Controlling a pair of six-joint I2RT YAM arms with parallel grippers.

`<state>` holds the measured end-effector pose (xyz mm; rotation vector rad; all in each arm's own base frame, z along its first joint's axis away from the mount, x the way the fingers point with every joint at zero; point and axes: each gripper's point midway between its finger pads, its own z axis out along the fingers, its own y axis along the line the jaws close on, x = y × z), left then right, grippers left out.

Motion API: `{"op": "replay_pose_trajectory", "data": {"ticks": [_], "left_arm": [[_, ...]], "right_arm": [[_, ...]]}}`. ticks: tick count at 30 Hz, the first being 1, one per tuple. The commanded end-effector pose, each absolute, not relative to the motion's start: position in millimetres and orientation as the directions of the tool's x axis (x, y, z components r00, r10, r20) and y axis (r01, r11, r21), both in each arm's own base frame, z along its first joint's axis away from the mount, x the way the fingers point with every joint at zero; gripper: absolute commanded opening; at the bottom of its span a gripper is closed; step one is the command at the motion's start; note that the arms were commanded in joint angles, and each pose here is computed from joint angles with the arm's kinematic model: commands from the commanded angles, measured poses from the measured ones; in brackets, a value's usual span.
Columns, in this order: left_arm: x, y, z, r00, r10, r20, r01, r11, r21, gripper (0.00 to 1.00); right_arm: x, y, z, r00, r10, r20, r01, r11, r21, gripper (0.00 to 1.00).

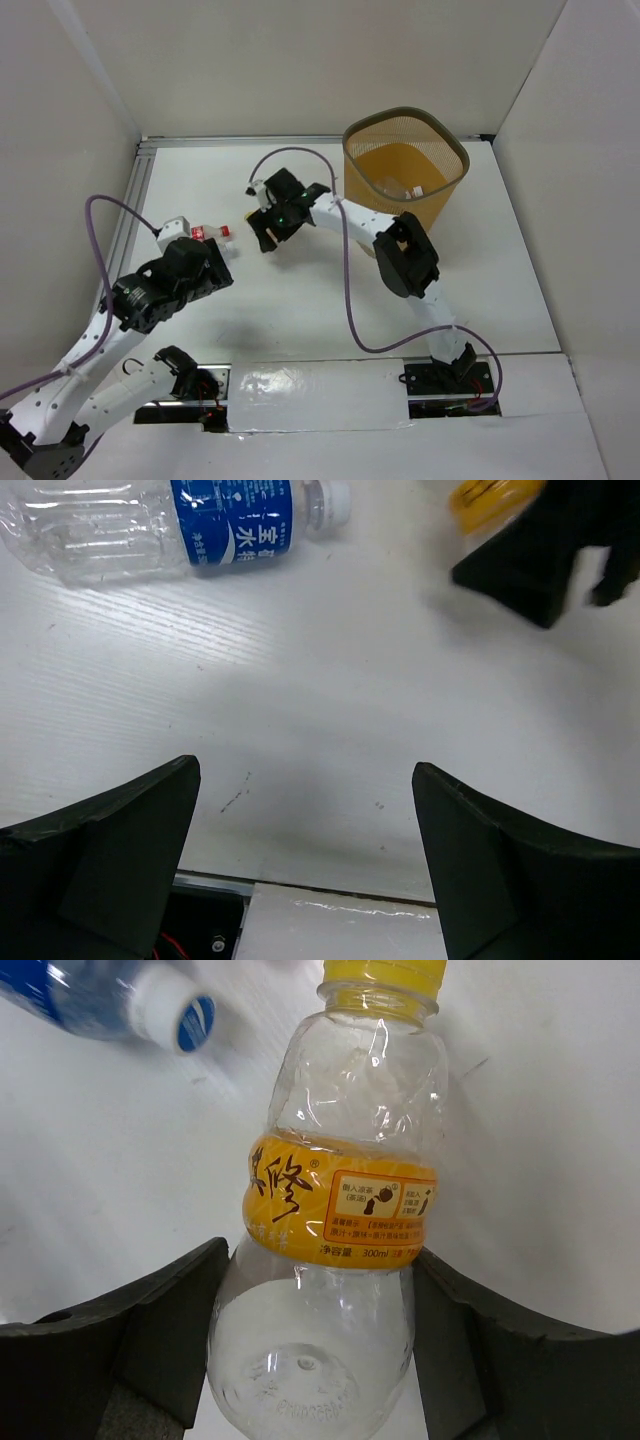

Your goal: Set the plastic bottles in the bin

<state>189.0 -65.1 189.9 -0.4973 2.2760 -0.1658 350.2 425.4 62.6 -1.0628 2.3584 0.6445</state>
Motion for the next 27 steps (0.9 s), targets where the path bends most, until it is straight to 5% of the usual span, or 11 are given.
{"op": "replay_pose_trajectory", "data": {"ticks": [1, 7, 12, 20, 27], "left_arm": [[199.1, -70.8, 186.0, -0.594, -0.463, -0.658, -0.346, 0.886, -0.31, 1.0], [210.6, -78.7, 185.6, -0.508, -0.669, -0.543, -0.475, 0.743, -0.471, 1.0], [220.5, -77.8, 185.9, -0.431, -0.804, -0.41, -0.591, 0.594, -0.545, 1.0], [244.5, -49.9, 168.4, -0.317, -0.893, -0.32, -0.716, 0.446, -0.536, 1.0], [254.8, -27.8, 148.1, -0.229, -0.934, -0.274, -0.77, 0.346, -0.537, 1.0]], "right_arm": [[369.1, 417.2, 222.4, -0.409, -0.423, -0.808, -0.879, 0.419, 0.227, 0.23], [358.0, 386.8, 344.5, -0.18, -0.28, -0.943, -0.976, 0.172, 0.135, 0.22], [333.4, 367.5, 424.8, -0.022, -0.147, -0.989, -0.992, 0.13, 0.003, 0.22], [415.0, 270.1, 449.4, -0.056, -0.075, -0.996, -0.758, 0.652, -0.006, 0.19], [446.1, 162.7, 420.4, -0.19, -0.084, -0.978, -0.601, 0.798, 0.049, 0.22]]}}
